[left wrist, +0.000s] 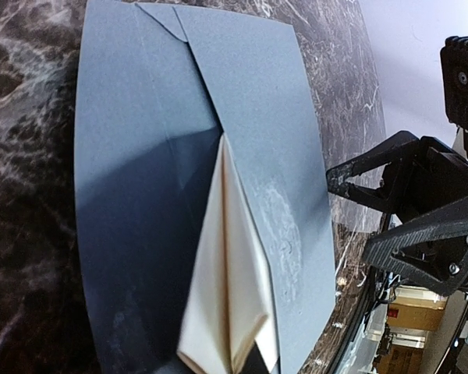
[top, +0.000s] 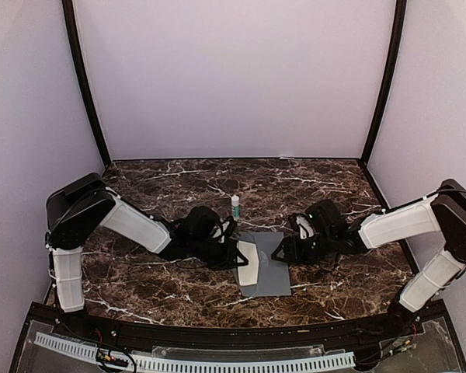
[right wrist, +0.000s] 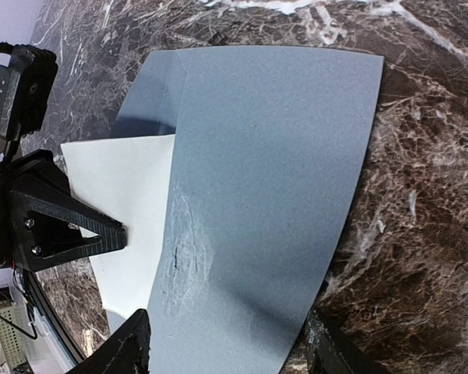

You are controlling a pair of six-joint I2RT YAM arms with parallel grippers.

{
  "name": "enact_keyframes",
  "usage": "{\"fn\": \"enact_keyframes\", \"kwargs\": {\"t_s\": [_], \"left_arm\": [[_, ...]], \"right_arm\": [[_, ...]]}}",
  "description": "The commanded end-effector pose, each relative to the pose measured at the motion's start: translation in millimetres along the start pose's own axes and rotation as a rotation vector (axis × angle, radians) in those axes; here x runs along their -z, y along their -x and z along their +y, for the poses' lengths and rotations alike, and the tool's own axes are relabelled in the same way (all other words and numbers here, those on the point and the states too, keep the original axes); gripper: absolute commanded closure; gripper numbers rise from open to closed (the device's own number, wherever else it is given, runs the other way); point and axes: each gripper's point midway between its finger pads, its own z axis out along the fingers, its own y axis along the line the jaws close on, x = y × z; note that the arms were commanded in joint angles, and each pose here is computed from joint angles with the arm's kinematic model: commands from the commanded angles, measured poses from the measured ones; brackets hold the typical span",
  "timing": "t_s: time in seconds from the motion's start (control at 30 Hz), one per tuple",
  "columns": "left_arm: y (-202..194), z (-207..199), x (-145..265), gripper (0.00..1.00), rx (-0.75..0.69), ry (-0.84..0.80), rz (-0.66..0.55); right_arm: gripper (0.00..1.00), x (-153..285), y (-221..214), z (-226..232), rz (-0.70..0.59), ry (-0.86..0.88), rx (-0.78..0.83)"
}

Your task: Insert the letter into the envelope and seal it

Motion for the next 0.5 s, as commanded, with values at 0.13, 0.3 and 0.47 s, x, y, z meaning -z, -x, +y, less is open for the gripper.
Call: {"fn": "enact_keyframes", "kwargs": {"t_s": [0.13, 0.3, 0.47], "left_arm": [[4.1, -11.9, -7.4, 1.00, -0.028, -0.017, 0.003], [1.5, -10.7, -11.3, 1.00, -0.036, -0.006, 0.020], [0.9, -5.3, -10.0, 1.00, -0.056, 0.038, 0.028]], "right_arm": [[0.36, -7.5, -10.1, 8.2, 0.043, 0.013, -0.004], [0.36, -8.0, -9.1, 8.8, 0.037, 0.009, -0.002], [0.36, -6.0, -6.4, 5.9, 0.020, -0.011, -0.008]]}}
